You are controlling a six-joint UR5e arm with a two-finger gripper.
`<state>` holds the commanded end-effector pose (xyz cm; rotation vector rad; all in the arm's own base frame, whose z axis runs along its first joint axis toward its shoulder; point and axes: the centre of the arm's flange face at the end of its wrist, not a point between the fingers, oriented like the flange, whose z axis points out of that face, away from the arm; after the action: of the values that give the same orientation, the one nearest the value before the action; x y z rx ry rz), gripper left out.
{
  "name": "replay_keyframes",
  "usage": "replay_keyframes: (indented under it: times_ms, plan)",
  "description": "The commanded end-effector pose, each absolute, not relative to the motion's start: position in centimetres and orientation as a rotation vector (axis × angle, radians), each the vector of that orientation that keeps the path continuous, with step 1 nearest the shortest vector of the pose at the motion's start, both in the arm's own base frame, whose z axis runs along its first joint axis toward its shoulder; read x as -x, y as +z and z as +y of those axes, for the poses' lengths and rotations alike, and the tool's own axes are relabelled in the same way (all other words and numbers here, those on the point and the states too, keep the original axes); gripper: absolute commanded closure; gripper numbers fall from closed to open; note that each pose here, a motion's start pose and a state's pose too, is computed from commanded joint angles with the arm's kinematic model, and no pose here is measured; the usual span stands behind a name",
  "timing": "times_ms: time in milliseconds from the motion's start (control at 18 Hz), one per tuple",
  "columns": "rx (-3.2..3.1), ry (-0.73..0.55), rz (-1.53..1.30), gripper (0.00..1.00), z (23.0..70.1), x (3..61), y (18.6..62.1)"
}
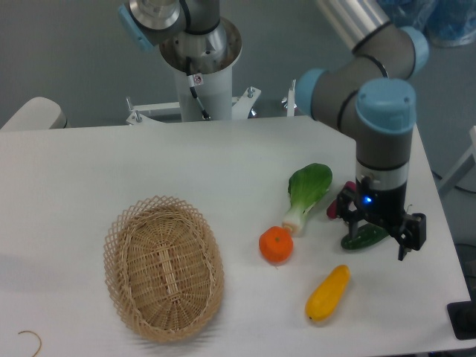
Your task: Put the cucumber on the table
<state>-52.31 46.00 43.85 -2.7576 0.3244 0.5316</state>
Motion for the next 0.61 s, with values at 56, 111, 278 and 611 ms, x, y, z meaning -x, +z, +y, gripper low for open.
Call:
replay_keyframes:
  times_ms: [56,111,278,611]
  plan:
    - [2.773,0.512,0.315,0.00,45.6,52.3,45.2]
    - [2.800,0.470,0.317,0.00,45.2,52.5,46.1]
    - [2.860,0.415,0.385,0.00,42.9,53.9,48.3]
    - [2.901,0.338,0.829,0.00,34.6,56.8,49.0]
